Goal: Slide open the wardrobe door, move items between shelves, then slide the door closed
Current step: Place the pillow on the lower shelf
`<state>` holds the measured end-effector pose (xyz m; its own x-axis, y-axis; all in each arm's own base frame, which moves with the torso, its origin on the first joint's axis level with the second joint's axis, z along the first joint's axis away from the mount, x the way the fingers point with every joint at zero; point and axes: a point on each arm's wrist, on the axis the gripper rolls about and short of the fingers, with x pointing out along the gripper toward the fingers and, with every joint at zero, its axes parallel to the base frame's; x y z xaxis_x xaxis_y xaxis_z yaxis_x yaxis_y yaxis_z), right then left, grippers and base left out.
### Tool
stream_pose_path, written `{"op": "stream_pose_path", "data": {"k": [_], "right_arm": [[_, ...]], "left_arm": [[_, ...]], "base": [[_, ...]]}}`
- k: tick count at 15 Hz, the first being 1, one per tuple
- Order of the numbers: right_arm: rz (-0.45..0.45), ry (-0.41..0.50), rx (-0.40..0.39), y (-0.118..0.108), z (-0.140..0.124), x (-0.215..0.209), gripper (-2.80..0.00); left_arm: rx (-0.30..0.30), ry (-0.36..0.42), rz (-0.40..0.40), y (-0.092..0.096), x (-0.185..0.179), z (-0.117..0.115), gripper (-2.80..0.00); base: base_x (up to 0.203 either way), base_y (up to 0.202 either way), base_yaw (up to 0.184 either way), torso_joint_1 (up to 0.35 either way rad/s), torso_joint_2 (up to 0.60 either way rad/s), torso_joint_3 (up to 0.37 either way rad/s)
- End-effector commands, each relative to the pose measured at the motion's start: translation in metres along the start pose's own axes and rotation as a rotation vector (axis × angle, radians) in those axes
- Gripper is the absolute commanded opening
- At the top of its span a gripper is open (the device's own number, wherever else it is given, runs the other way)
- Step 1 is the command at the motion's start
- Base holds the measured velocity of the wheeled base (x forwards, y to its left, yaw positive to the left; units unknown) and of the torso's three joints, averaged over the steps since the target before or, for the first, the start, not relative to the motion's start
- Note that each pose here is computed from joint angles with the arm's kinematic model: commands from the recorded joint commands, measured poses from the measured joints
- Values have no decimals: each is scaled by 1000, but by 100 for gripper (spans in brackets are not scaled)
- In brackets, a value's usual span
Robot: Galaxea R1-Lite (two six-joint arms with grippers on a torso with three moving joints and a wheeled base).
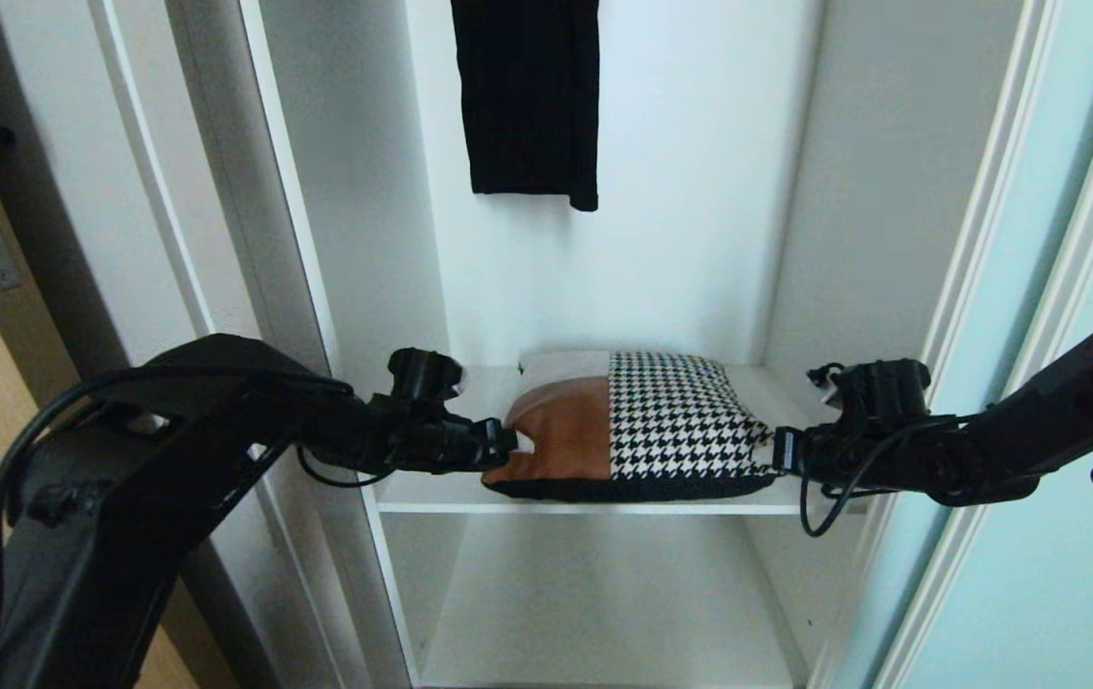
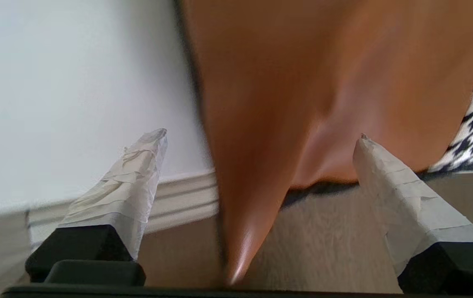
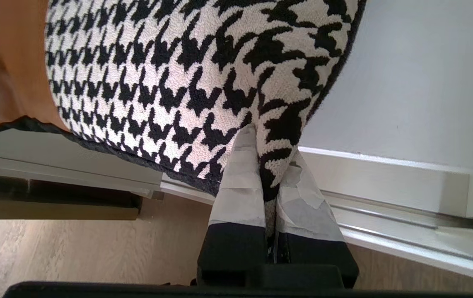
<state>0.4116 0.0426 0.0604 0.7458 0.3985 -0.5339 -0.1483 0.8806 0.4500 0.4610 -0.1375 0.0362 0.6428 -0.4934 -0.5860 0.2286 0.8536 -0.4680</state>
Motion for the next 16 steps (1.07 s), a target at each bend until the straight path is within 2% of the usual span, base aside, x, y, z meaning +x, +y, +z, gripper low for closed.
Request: {"op": "stream_pose_path", "data": {"k": [1,7,10,11,13,16], "right_arm": [[1,2,4,-2,-1,2,-280],[17,7,9,-6,0,3,-280],[13,14,12,-7,-2,5,-280],[14,12,11,-7,-2,5,-280],[13,17,12,-7,-3,5,-280],[11,23,14,-9,-5,7,-280]], "left_arm": [[4,3,-9,1,15,-4,0],[47,-39,-39,-3,46,-3,0],[44,-56,-43,-9,38,3,0],[44,-65,-36,-10,35,5,-280],[41,-76,-15,-12,30,7,-280],[39,-51,0,-13,24,0,-280]], "base": [[0,0,0,0,0,0],[0,0,0,0,0,0],[0,0,0,0,0,0],[0,0,0,0,0,0],[0,0,0,0,0,0],[0,0,0,0,0,0]]}}
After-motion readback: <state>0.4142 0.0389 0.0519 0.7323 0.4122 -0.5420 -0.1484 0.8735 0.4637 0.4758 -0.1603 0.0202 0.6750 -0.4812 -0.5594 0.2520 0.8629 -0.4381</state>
